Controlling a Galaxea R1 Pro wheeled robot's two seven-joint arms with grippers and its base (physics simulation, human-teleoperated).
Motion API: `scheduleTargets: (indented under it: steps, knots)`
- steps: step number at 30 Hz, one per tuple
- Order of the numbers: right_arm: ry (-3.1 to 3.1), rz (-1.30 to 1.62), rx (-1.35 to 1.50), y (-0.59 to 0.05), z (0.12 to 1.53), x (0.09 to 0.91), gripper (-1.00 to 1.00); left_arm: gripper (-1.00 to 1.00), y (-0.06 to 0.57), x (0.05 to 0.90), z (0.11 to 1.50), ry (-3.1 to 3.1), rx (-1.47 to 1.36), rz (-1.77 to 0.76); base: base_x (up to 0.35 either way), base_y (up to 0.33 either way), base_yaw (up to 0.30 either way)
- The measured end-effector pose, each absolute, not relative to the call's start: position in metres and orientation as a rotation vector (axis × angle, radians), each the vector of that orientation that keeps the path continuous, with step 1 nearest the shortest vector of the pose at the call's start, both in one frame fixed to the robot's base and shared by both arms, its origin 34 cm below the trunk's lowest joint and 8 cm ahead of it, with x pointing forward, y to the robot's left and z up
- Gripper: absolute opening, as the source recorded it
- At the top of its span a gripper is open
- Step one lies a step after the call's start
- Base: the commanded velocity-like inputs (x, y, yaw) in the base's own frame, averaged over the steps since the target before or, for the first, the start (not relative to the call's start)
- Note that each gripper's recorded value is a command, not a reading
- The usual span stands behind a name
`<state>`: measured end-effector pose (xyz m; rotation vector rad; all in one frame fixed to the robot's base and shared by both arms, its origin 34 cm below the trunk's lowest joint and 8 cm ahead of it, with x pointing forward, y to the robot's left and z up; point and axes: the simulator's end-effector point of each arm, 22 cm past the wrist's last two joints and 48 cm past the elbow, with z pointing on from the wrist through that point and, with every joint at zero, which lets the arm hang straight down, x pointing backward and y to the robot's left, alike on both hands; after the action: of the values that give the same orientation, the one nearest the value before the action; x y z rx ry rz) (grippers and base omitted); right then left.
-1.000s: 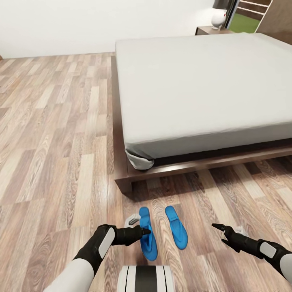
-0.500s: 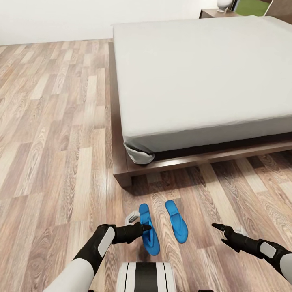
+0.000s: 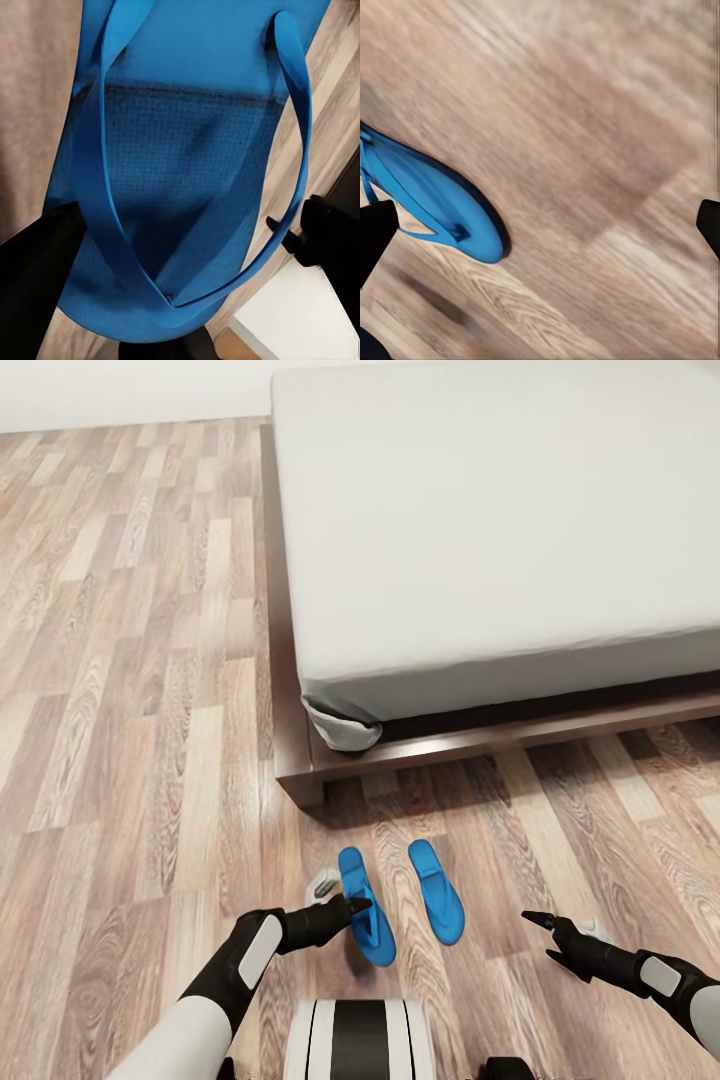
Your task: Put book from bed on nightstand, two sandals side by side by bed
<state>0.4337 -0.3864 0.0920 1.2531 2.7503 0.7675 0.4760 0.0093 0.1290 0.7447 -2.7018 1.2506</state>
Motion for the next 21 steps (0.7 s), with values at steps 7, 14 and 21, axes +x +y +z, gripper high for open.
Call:
scheduleTargets:
  steps: [7,14,21]
  knots:
    - [2.770,0.758,1.276,-0.386,0.082,0.422,1.00,-1.00,0.009,0.470,0.119,-2.674,0.781,1.248,0.000,0.000,0.000]
    - [2.752,0.788,1.280,-0.384,0.083,0.425,1.00,-1.00,0.008,0.469,0.118,-2.669,0.788,1.249,0.000,0.000,0.000]
    - [2.600,1.009,1.230,-0.365,0.104,0.453,1.00,-1.00,0.008,0.470,0.119,-2.668,0.788,1.253,0.000,0.000,0.000]
